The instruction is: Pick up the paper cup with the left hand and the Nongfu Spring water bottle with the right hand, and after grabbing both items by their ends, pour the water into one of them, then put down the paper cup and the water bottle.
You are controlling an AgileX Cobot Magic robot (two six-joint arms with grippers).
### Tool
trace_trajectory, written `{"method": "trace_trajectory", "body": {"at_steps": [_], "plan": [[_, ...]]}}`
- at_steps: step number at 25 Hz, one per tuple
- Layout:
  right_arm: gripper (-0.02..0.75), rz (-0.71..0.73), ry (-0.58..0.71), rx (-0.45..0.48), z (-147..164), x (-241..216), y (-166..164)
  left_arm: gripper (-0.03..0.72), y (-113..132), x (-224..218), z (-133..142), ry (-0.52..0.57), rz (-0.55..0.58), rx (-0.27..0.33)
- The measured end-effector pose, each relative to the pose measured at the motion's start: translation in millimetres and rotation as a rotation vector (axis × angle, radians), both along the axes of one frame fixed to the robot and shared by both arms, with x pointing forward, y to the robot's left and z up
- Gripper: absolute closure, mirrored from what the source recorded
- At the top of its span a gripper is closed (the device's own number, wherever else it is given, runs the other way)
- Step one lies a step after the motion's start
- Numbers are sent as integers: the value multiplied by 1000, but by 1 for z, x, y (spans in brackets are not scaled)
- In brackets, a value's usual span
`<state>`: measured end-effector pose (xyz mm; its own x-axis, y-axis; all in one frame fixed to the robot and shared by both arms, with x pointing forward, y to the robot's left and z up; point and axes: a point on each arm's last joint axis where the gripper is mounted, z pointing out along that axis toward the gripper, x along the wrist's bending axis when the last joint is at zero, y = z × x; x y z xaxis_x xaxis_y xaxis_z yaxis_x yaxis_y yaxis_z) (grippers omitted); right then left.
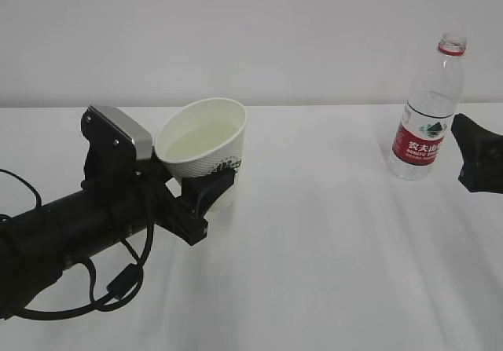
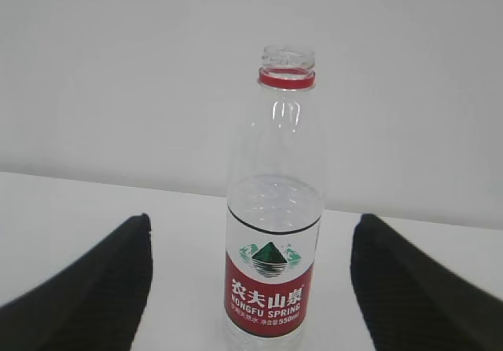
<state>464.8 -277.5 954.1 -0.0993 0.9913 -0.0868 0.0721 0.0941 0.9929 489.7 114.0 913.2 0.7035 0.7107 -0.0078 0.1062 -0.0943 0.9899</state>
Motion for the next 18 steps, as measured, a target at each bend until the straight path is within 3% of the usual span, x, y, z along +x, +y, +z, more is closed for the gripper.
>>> {"method": "trace_trajectory", "body": {"at_steps": [11,18], "plan": [[148,9,9,-4,-2,0,1,244,1,0,0,2,4,1],[148,9,4,-2,-2,0,1,244,16,11,0,3,64,2]]}}
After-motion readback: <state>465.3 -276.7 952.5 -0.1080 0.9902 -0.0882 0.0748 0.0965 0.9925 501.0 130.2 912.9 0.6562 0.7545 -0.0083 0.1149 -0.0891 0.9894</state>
